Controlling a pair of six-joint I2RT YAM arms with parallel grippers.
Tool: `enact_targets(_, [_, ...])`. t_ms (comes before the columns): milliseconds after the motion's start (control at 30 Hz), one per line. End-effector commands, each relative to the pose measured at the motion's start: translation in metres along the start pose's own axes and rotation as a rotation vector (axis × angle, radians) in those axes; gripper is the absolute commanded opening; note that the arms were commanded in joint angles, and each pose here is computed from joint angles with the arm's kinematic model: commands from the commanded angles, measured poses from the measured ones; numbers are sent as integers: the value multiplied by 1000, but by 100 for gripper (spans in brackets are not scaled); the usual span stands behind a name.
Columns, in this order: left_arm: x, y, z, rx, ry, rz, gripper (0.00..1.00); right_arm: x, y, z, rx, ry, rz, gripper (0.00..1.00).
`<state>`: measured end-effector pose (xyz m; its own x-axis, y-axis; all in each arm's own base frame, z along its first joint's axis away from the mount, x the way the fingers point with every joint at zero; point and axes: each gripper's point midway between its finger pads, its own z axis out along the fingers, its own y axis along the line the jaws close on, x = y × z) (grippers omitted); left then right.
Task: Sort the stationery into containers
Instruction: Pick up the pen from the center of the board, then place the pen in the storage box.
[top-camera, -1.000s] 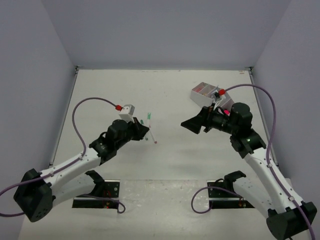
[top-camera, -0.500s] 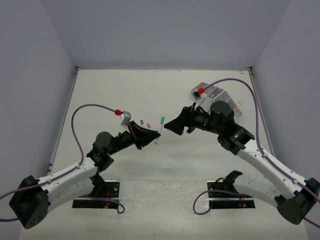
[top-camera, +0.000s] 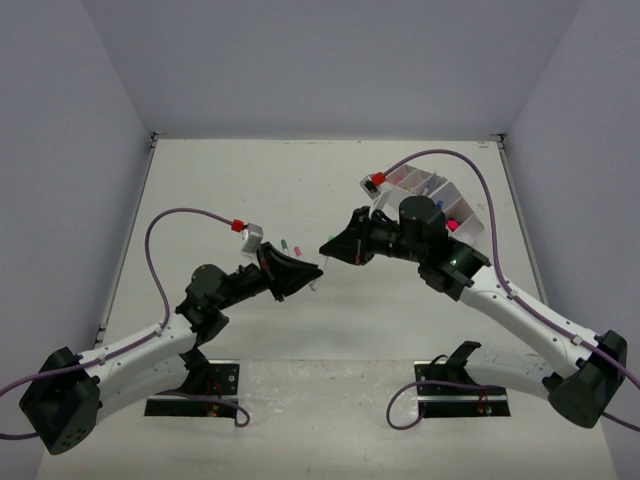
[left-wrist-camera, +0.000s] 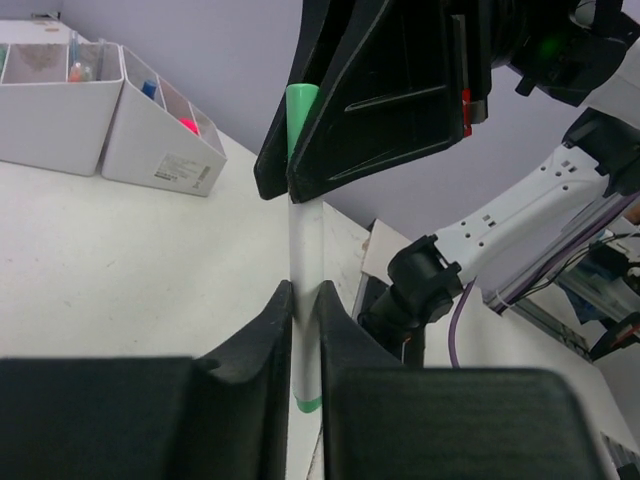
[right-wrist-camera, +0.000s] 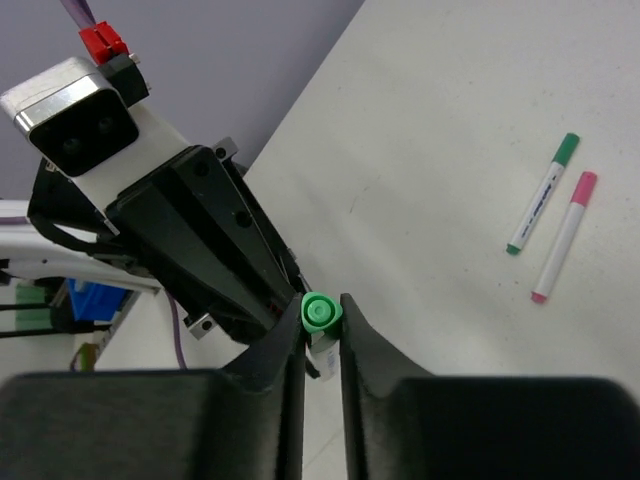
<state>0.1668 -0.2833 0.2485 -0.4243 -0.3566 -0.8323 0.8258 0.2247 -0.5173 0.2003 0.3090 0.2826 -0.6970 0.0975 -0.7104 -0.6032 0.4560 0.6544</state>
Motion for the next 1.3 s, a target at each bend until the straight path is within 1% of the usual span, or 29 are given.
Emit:
enact_targets(0, [-15, -13, 4, 50, -40, 48, 31, -17, 18, 0, -53, -42, -23, 0])
enact_targets(67, [-17, -12, 7, 39, -25, 50, 76, -15, 11, -1, -17, -32, -25, 0])
enact_targets(100, [-18, -12, 8, 27, -19, 49, 88, -21, -2, -1, 56, -59, -38, 0])
enact_targets(133, [-22, -6, 9, -23, -13, 39, 96, -29, -22, -7, 157, -95, -50, 0])
enact_targets(167, [-24, 5, 9, -100, 2, 29, 100, -34, -41, -16, 249, -117, -48, 0])
enact_targets(233, [-35, 28, 2, -270, -15, 26, 100, -52, -87, -42, 445, -198, -24, 0])
enact_targets(267, [-33, 36, -2, -333, 6, 12, 100, -53, -101, -54, 515, -210, -10, 0])
enact_targets(300, [-43, 54, -12, -473, -25, 7, 100, -66, -142, -91, 725, -295, 22, 0])
enact_targets(333, [-42, 68, -26, -596, -8, -11, 100, -75, -172, -126, 894, -373, 50, 0])
enact_targets(400, [-40, 89, -50, -783, 16, -24, 100, -83, -210, -190, 1155, -506, 85, 0])
enact_targets(433, [-39, 95, -59, -841, 29, -20, 100, -85, -222, -217, 1258, -561, 102, 0])
enact_targets(500, [-34, 96, -61, -848, 61, -6, 100, -91, -237, -253, 1381, -638, 129, 0])
enact_targets(533, [-31, 96, -60, -839, 75, -9, 100, -96, -244, -264, 1423, -663, 134, 0])
enact_targets(600, [-26, 96, -58, -827, 96, -15, 100, -100, -257, -277, 1496, -691, 158, 0])
enact_targets(700, [-14, 95, -55, -804, 153, -32, 100, -104, -286, -289, 1597, -671, 202, 0])
enact_targets(767, [-7, 94, -55, -794, 177, -36, 100, -104, -302, -294, 1626, -663, 229, 0])
enact_targets(800, [-5, 95, -56, -794, 184, -37, 100, -105, -305, -294, 1626, -673, 231, 0])
enact_targets(900, [3, 98, -57, -789, 200, -38, 100, -103, -330, -281, 1607, -646, 249, 0])
enact_targets(1000, [6, 98, -57, -781, 212, -32, 100, -100, -341, -281, 1639, -666, 267, 0])
enact_targets(1133, [9, 99, -56, -779, 241, -15, 100, -105, -350, -269, 1587, -680, 282, 0])
enact_targets(1267, [13, 101, -57, -784, 252, -16, 100, -94, -361, -259, 1577, -633, 311, 0])
